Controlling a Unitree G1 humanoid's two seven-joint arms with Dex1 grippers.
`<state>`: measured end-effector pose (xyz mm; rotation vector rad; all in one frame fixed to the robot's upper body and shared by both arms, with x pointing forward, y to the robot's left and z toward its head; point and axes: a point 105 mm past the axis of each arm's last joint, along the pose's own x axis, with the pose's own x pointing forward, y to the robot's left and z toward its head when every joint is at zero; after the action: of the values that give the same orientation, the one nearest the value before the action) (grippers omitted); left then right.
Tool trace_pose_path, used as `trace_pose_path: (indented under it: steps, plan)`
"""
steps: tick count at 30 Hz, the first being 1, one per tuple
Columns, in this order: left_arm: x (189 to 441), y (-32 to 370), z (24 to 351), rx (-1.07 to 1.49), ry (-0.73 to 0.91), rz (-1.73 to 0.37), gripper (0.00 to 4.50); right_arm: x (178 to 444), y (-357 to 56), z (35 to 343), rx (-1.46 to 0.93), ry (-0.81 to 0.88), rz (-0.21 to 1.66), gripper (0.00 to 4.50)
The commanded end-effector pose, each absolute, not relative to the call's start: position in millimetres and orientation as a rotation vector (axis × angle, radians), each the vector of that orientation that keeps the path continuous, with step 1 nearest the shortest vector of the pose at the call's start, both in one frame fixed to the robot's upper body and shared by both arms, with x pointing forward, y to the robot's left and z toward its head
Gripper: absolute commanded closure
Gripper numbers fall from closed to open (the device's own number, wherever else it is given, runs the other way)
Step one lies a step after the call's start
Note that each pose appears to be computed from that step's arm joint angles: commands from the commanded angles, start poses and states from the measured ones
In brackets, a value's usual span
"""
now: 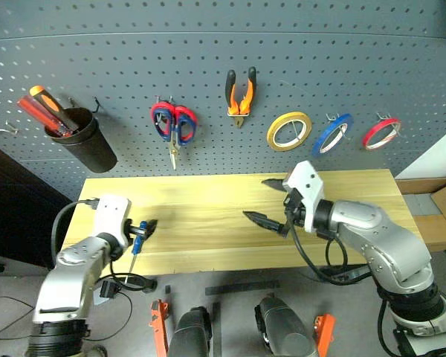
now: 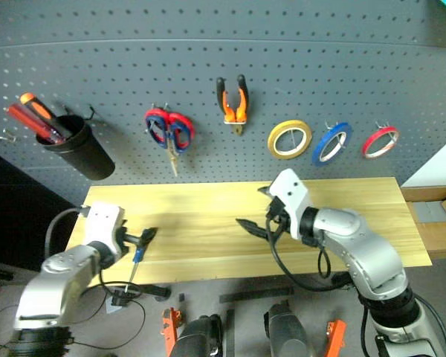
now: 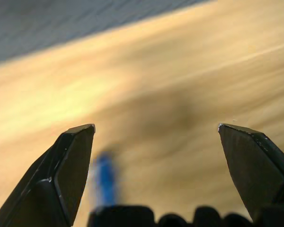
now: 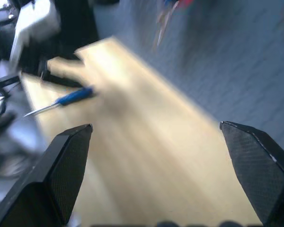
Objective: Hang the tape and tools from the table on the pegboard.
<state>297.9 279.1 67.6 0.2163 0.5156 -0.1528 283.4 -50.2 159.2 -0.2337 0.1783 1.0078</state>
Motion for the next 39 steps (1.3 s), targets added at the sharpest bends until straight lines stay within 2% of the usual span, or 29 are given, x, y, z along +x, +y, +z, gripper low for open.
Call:
trace_pose_path:
  steps: [1,5,15,20,23,25,29,33,39]
  plan:
    - [283,277,51,0.193,0.653,-0.219,0.03,271,-35,164,-0.231,0.185,1.060,0.00]
    - [282,280,35,0.191,0.734,-0.236,0.03,265,-25,162,-0.234,0.197,1.094,0.00]
    - [316,290,7,0.185,0.796,-0.172,0.03,265,-19,163,-0.276,0.189,1.105,0.00]
    - [320,279,0,0.182,0.824,-0.224,0.03,265,-18,163,-0.286,0.186,1.106,0.00]
    - [313,275,-3,0.165,0.843,-0.239,0.62,267,-22,164,-0.289,0.186,1.093,0.00]
    - [303,280,-6,0.167,0.863,-0.224,1.22,268,-23,165,-0.290,0.186,1.089,0.00]
    - [292,287,-4,0.150,0.856,-0.179,2.63,268,-24,167,-0.288,0.183,1.100,0.00]
    - [298,296,15,0.202,0.727,-0.111,4.04,272,-26,171,-0.305,0.155,1.087,0.00]
    - [302,314,41,0.229,0.573,-0.005,4.11,282,-27,180,-0.312,0.087,1.068,0.00]
